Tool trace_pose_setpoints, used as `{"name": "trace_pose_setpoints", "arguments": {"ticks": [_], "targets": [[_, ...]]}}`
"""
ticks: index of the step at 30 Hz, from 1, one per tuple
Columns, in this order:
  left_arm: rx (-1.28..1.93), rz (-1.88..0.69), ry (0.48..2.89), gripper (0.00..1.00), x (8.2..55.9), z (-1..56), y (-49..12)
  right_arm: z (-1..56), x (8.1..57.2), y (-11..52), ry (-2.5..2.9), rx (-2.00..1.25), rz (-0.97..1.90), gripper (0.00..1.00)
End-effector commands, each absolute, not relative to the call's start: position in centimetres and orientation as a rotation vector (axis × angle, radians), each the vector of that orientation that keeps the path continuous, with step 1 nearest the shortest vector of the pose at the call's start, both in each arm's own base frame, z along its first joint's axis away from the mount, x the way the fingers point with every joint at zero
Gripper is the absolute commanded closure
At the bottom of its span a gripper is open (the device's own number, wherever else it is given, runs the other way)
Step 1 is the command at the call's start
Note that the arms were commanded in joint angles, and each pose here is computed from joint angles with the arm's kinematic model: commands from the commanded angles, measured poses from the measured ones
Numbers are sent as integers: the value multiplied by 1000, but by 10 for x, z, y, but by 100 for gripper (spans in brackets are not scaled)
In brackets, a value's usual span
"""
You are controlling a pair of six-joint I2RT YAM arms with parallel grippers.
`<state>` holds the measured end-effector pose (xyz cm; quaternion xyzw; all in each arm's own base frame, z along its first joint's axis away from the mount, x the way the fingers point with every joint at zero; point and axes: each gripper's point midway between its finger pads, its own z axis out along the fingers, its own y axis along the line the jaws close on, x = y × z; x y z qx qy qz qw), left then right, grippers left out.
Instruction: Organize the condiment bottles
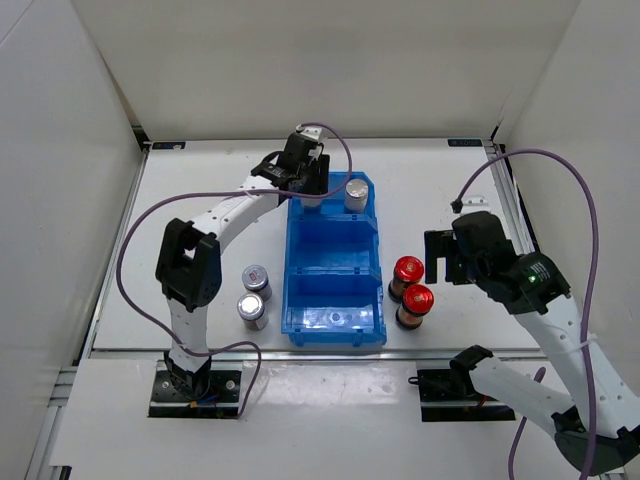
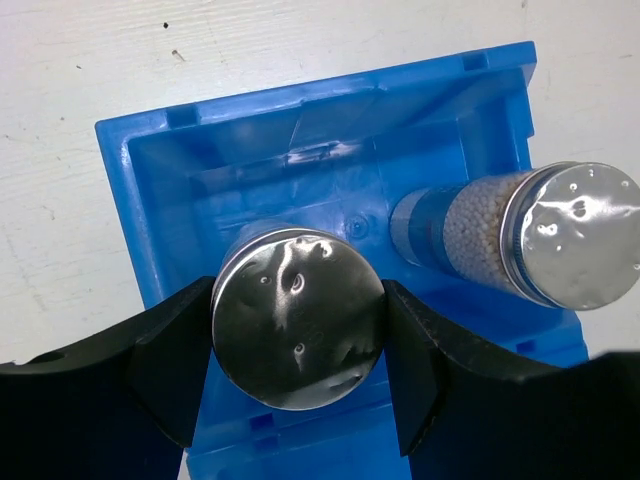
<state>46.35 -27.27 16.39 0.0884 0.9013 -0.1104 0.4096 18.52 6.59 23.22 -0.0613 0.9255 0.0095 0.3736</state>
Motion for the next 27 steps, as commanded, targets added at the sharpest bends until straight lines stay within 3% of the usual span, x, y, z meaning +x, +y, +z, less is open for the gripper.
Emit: {"name": "trace_pose_setpoints", "arguments": {"ticks": [1,6,8,11,12,14,15,22,27], "targets": [[146,-342,2102,71,478,216,-279,226,189,73,2384,-155,49,0],[136,-325,2128,35,478,199,-278,222,193,76,2393,-169,38,0],[150,-314,2137,27,477,195,-277,220,194,76,2401,-171,33,0],[150,-284,2142,23,477,193,-272,217,192,77,2408,-185,32,0],[153,-277,2155,16,475,190,-271,217,192,77,2408,-185,32,0],[144,-254,2161,10,473,192,-266,215,193,78,2418,-188,26,0],[154,-251,2153,0,471,199,-264,213,194,78,2425,-190,21,0],[53,-133,2145,0,447,243,-203,210,197,77,2438,-177,-8,0],[-44,-43,2005,0,392,282,-144,212,202,80,2461,-46,-7,0]]}}
